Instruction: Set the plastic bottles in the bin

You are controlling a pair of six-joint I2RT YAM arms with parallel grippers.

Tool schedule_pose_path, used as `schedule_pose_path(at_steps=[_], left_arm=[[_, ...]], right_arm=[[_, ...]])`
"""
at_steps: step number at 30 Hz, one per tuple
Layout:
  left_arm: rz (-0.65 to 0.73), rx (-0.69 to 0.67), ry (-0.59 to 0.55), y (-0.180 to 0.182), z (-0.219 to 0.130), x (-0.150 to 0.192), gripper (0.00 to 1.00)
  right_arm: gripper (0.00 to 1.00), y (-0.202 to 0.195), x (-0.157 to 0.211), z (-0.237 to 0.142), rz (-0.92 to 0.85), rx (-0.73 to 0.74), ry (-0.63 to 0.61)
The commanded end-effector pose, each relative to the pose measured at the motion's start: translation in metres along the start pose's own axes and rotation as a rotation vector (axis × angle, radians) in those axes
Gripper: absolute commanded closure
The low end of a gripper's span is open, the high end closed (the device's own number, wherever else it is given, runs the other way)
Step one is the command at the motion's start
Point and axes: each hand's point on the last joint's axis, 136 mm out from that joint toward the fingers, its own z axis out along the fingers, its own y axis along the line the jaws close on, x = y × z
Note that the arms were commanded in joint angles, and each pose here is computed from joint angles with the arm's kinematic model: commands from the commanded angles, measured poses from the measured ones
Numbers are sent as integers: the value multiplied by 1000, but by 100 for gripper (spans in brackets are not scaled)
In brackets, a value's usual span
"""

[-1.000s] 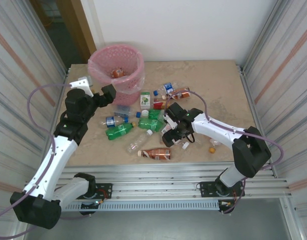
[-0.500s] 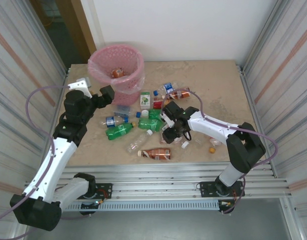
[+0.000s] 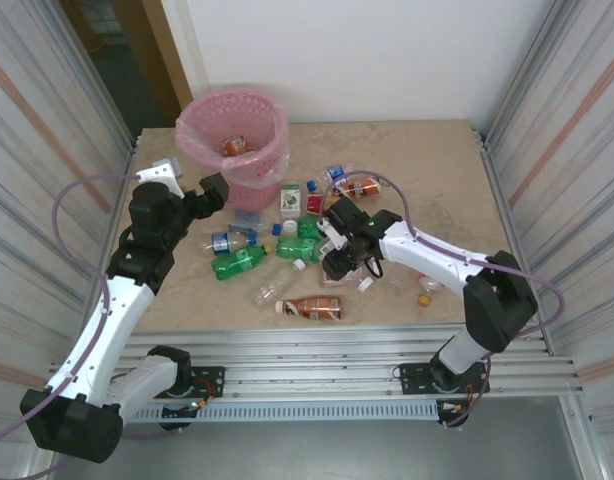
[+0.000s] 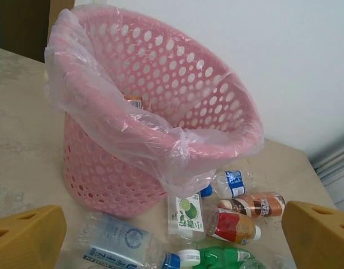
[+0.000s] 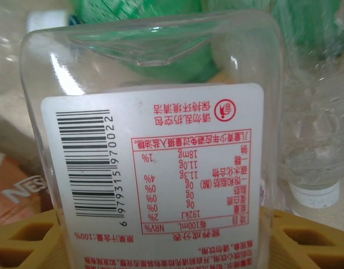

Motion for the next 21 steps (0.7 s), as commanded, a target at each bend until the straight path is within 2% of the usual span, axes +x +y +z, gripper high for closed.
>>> schedule_pose_path(at_steps=[1, 6, 14, 21], left_arm=[[-29, 25, 30, -7, -4, 3, 1], [-39, 124, 93, -35, -3, 19, 1], [-1, 346, 196, -110, -11, 46, 1], [19, 509, 249, -163, -14, 59, 1]], right_arm=[[55, 5, -28, -39, -38, -2, -156], [59, 12, -58, -70, -58, -8, -374], [61, 19, -113, -125, -74, -26, -721], [60, 32, -138, -152, -134, -73, -855]])
